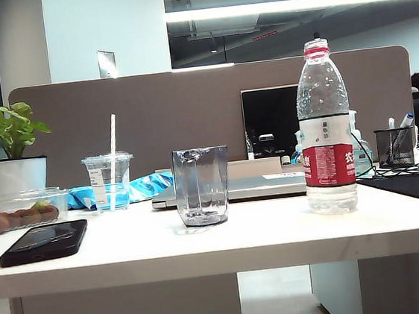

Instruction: Pick up the mineral water bottle on the table and pour water into the mug until it's half full.

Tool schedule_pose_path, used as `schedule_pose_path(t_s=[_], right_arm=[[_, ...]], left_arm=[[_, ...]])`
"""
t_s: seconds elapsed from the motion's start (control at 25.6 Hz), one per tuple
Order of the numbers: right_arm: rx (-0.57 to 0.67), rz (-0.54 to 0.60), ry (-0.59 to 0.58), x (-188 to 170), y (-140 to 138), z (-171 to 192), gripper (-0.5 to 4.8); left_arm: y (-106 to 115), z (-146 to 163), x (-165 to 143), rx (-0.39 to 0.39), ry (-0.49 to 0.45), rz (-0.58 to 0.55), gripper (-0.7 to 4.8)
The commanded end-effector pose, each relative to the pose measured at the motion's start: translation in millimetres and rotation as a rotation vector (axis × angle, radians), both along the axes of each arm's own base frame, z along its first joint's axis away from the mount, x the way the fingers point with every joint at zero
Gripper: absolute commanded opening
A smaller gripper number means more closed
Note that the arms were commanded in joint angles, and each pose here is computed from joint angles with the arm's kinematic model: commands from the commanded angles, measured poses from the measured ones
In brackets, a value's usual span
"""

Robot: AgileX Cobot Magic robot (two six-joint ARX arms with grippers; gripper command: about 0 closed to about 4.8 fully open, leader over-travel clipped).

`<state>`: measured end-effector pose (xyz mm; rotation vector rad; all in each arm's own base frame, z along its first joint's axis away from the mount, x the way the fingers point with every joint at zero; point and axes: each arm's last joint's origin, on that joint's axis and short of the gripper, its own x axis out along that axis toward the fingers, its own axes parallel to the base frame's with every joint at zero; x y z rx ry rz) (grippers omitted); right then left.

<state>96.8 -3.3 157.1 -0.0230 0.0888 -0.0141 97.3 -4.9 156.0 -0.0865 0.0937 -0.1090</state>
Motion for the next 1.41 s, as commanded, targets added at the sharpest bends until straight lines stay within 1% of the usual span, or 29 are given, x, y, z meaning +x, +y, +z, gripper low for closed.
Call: schedule_pose_path(t_s=[0.04, 0.27, 0.39, 0.43, 0.51, 0.59, 0.62, 0.66, 0.7, 0.74, 0.82, 0.86, 0.9, 0.94, 0.98, 1.01, 1.05, 1.09, 1.13, 1.17, 1.21, 1.25, 1.37, 1.41], right_arm=[[0.0, 0.002, -0.003, 0, 0, -1, -0.05], [0.011, 0.042, -0.006, 0, 1, -1, -0.06], [0.011, 0.042, -0.036, 0, 1, 3, -0.06], [0.022, 0.042, -0.05, 0, 1, 6, -0.06], [0.085, 0.037, -0.08, -2, 1, 16, -0.06], [0.167, 0.024, -0.112, -6, 1, 32, -0.06], [0.208, 0.022, -0.138, -10, 1, 44, -0.06], [0.209, 0.028, -0.183, -14, 1, 59, -0.05], [0.207, 0.031, -0.213, -18, 2, 69, 0.01], [0.206, 0.034, -0.237, -21, 2, 78, 0.17], [0.176, 0.038, -0.272, -30, 2, 98, 0.67], [0.135, 0.049, -0.271, -34, 3, 106, 0.73], [0.038, 0.099, -0.253, -40, 5, 125, 0.73], [0.013, 0.119, -0.246, -40, 5, 133, 0.73], [-0.018, 0.145, -0.244, -38, 6, 149, 0.73], [-0.045, 0.15, -0.235, -34, 6, 157, 0.76], [-0.06, 0.151, -0.224, -30, 6, 164, 0.9], [-0.065, 0.166, -0.209, -23, 7, 171, 1.24], [-0.063, 0.188, -0.198, -17, 7, 175, 1.6], [-0.059, 0.249, -0.186, 1, 8, 180, 2.14], [-0.057, 0.297, -0.174, 19, 9, 179, 2.17], [-0.054, 0.317, -0.16, 30, 10, 176, 2.17], [-0.037, 0.337, -0.08, 64, 14, 163, 2.19], [-0.03, 0.348, -0.06, 73, 16, 156, 2.27]], left_arm=[[1, 4, 0, -0.002, -0.025, 0.014, -0.03], [1, 4, 0, -0.002, -0.028, 0.014, -0.03], [1, 5, 0, -0.002, -0.03, 0.022, -0.03], [1, 7, 0, -0.002, -0.033, 0.022, -0.04], [1, 12, -1, -0.002, -0.053, 0.029, -0.04], [1, 31, -5, -0.008, -0.108, 0.036, -0.04], [1, 56, -12, -0.037, -0.179, 0.036, -0.04], [2, 79, -21, -0.06, -0.249, 0.033, -0.04], [2, 96, -28, -0.06, -0.304, 0.032, -0.04], [2, 112, -36, -0.051, -0.353, 0.032, -0.04], [1, 135, -46, -0.022, -0.407, 0.005, -0.04], [0, 147, -49, 0.008, -0.412, -0.033, -0.04], [-3, 164, -46, 0.038, -0.354, -0.14, -0.04], [-5, 169, -41, 0.037, -0.306, -0.199, -0.04], [-8, 177, -26, 0.027, -0.199, -0.33, -0.04], [-11, 180, -15, 0.006, -0.138, -0.411, -0.04], [-13, 181, -6, -0.007, -0.096, -0.479, -0.04], [-15, 180, 4, -0.022, -0.052, -0.544, -0.04], [-17, 178, 11, -0.035, -0.018, -0.567, -0.04], [-20, 170, 26, -0.047, 0.065, -0.549, -0.04], [-23, 163, 34, -0.039, 0.13, -0.534, -0.04], [-26, 159, 38, -0.032, 0.16, -0.544, -0.04], [-33, 152, 44, -0.028, 0.21, -0.589, -0.04], [-35, 151, 45, -0.026, 0.22, -0.6, -0.04]])
